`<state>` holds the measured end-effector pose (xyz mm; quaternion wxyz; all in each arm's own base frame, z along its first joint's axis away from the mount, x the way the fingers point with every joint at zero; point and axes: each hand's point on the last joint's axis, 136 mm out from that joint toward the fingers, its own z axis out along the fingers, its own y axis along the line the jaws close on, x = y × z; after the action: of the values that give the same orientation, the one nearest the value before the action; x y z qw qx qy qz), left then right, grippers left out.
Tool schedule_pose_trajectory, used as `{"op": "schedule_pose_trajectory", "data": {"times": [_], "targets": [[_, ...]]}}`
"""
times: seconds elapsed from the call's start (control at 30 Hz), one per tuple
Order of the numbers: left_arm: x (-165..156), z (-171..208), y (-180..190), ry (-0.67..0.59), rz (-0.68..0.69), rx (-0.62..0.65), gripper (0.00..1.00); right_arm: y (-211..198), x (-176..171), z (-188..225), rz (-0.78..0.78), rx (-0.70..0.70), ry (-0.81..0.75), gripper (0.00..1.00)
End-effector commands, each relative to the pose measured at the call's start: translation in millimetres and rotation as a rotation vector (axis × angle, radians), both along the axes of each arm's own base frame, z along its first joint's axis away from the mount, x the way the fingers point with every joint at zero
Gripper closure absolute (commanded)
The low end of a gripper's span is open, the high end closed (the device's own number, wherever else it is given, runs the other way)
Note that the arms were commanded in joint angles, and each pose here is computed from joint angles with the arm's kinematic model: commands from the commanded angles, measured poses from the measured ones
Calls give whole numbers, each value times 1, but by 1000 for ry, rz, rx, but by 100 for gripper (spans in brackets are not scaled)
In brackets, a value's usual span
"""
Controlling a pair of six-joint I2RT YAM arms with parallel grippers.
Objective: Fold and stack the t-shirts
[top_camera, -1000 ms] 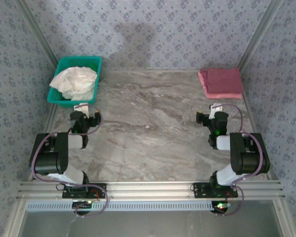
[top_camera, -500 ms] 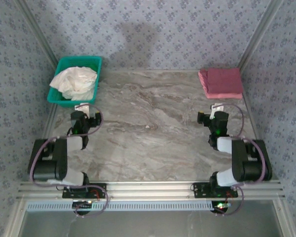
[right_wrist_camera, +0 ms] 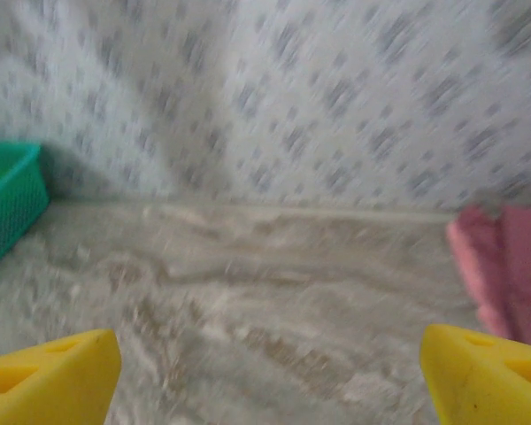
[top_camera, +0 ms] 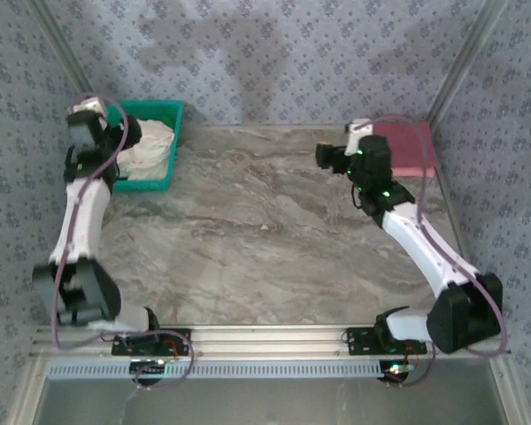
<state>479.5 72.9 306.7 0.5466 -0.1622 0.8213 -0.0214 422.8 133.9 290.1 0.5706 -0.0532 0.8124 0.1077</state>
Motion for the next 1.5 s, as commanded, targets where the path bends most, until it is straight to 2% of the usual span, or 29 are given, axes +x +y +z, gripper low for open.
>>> {"op": "schedule_pose_trajectory", "data": {"times": [0.0,0.23,0.3,0.33,0.37,0.47,0.53,0.63,0.83,0.93,1.1,1.3,1.47], "targets": [[8,-82,1,314,-27,-66,10,14,-2,-29,34,-37,135,11],[64,-145,32,478,-11,-22,11,19,-20,-38,43,-63,156,12],[76,-152,36,492,-22,6,18,14,-26,-39,35,-78,162,12],[82,-153,38,493,-29,10,25,11,-30,-39,28,-84,164,12],[87,-150,40,490,-37,10,38,9,-33,-39,23,-89,165,12],[94,-131,35,471,-49,-5,84,3,-39,-37,12,-101,158,11],[96,-105,27,428,-57,1,98,1,-41,-34,8,-105,151,11],[94,-49,10,337,-76,37,100,3,-40,-32,12,-105,149,10],[73,87,-34,84,-138,93,100,9,-33,-24,32,-94,139,11],[51,152,-71,-52,-217,97,100,9,-31,-18,25,-94,122,11],[-8,249,-150,-307,-403,133,100,2,-30,-7,-7,-96,87,11],[-91,325,-224,-542,-616,79,100,-9,-34,6,-42,-100,51,11],[-134,344,-254,-591,-738,4,100,-22,-41,14,-82,-77,32,11]]}}
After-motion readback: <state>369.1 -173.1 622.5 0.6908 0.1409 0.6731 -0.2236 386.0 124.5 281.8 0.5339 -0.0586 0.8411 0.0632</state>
